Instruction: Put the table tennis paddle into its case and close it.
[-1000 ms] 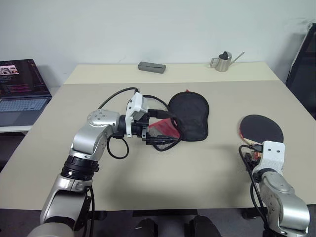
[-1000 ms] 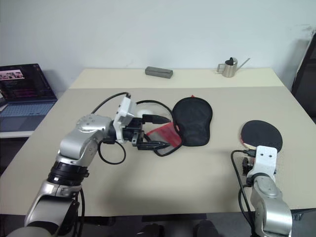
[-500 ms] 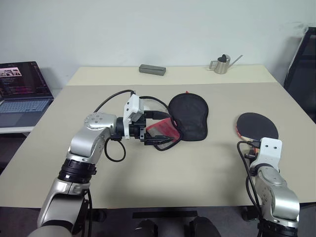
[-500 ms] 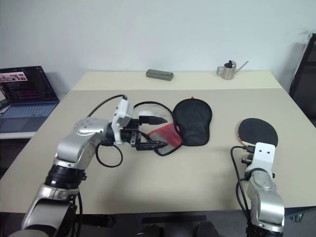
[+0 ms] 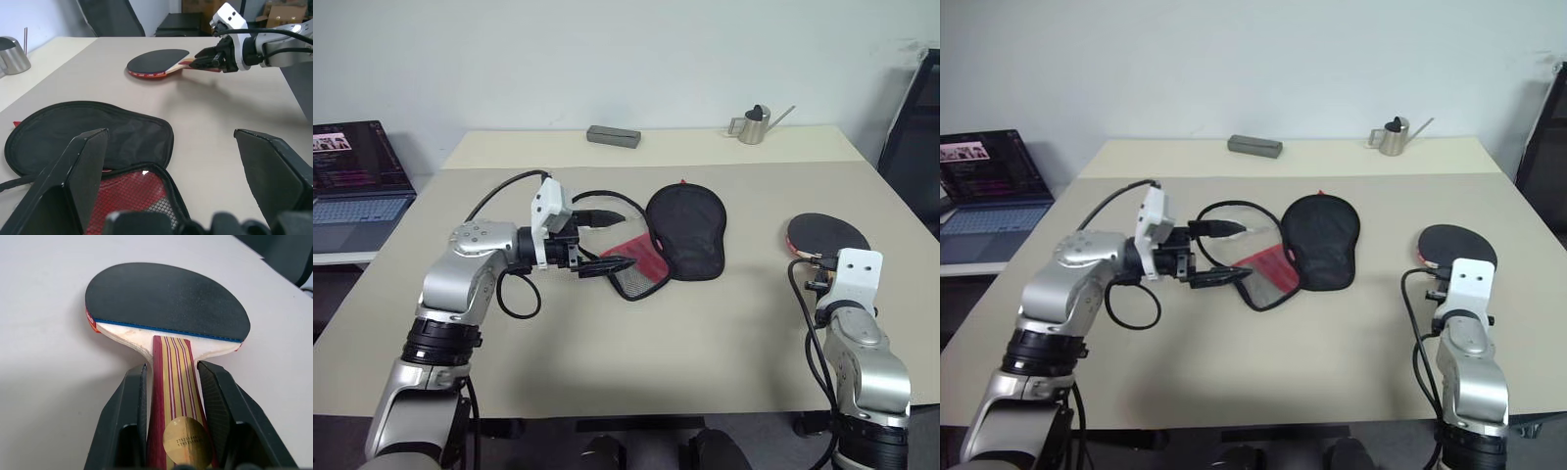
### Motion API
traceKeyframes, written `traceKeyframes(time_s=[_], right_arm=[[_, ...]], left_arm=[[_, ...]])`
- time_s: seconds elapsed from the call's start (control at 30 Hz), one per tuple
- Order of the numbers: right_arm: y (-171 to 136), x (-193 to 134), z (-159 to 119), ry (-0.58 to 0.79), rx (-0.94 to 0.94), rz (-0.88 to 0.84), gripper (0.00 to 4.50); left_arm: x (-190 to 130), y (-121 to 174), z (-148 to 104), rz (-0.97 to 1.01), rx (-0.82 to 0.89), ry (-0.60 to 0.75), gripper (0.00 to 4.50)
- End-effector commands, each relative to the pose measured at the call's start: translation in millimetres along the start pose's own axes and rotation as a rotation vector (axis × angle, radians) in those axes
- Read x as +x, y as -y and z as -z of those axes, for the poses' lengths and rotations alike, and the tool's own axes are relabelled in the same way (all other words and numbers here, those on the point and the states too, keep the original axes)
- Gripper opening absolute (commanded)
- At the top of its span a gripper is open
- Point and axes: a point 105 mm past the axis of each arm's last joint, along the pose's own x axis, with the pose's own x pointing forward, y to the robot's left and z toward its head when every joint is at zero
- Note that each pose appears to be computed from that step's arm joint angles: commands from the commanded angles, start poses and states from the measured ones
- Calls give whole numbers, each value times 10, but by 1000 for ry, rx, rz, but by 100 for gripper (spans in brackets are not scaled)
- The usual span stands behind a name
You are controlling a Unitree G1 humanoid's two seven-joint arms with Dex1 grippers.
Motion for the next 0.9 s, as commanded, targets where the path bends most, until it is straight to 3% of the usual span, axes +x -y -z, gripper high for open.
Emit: traceKeyframes(time_s=[0.03, 0.4, 0.67, 0.9], right_arm=[[-68, -44, -265, 108, 1, -32, 127], [-99, -45, 233, -112, 26, -88, 120], [-125, 54, 249, -188, 23, -127, 369], [-93, 229, 172, -217, -10, -149, 369]], left_arm=[[-85, -53, -90, -39, 38, 14, 450], [-97, -41, -73, -41, 35, 8, 450], [-66, -62, -104, -19, 53, 2, 450], [-19, -96, -140, 4, 74, 3, 450]])
